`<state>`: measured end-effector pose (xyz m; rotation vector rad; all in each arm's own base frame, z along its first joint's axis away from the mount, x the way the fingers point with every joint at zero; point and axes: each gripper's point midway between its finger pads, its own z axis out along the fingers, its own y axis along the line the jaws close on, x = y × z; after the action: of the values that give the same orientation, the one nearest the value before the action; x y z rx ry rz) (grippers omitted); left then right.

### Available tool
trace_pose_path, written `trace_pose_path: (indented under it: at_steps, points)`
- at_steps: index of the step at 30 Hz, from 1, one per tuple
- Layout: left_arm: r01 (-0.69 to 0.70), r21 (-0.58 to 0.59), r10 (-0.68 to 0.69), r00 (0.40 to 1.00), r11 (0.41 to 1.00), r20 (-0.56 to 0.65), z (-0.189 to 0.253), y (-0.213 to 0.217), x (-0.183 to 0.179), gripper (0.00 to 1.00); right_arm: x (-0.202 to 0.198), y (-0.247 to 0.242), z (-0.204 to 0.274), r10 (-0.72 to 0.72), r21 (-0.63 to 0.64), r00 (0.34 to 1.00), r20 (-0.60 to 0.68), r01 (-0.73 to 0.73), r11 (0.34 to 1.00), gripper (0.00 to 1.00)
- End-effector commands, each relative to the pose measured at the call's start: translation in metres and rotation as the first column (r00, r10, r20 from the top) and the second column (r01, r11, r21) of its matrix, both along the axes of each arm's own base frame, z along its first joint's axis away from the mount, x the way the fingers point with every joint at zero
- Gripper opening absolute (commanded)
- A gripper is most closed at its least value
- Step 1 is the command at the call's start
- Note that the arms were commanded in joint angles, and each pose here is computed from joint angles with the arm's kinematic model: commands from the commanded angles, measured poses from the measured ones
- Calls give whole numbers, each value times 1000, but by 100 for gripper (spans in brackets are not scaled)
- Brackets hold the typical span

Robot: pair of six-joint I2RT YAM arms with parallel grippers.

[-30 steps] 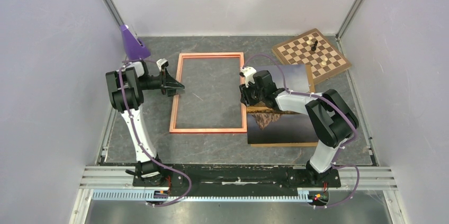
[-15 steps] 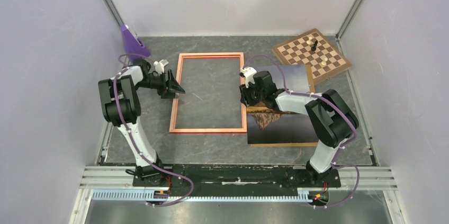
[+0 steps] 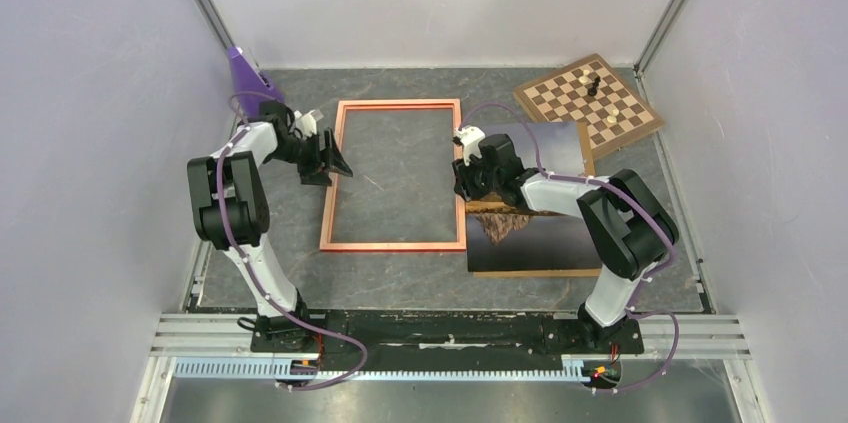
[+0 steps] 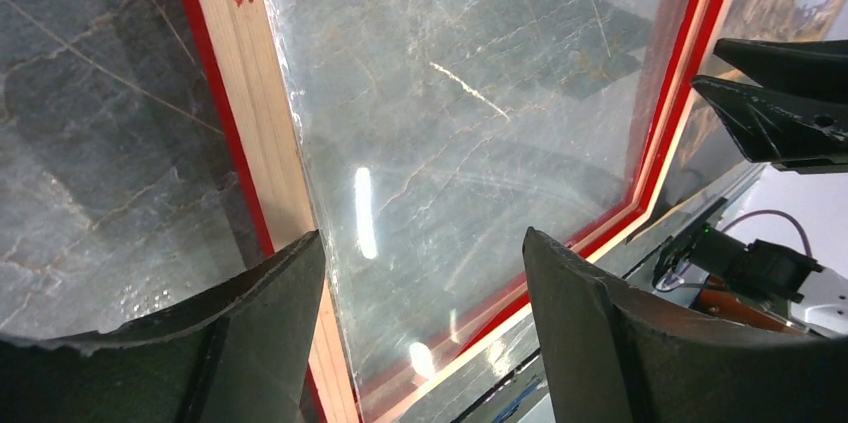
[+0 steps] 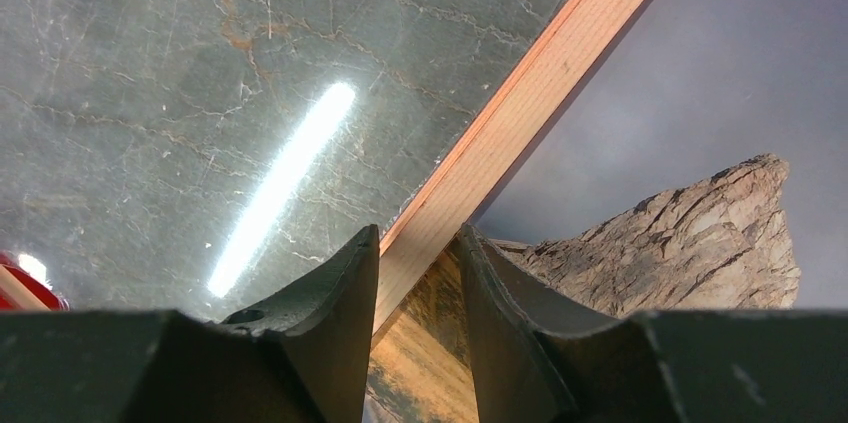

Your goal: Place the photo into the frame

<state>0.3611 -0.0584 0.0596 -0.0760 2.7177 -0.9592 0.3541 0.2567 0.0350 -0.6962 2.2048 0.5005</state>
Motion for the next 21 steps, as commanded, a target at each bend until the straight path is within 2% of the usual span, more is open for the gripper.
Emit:
trace_pose_path:
  at_steps: [1,11,21]
  points:
    - [-22,62,21,1000,998,12,15,-2,-5,79,3,3,17,9,15,998,57,-10,1000,38]
    - [46,81,-46,999,996,-1,21,-24,-25,79,3,2,21,7,18,998,66,-8,1000,38]
    - [51,183,-55,998,982,12,22,-20,-32,80,8,-6,21,-35,-10,996,83,36,999,38]
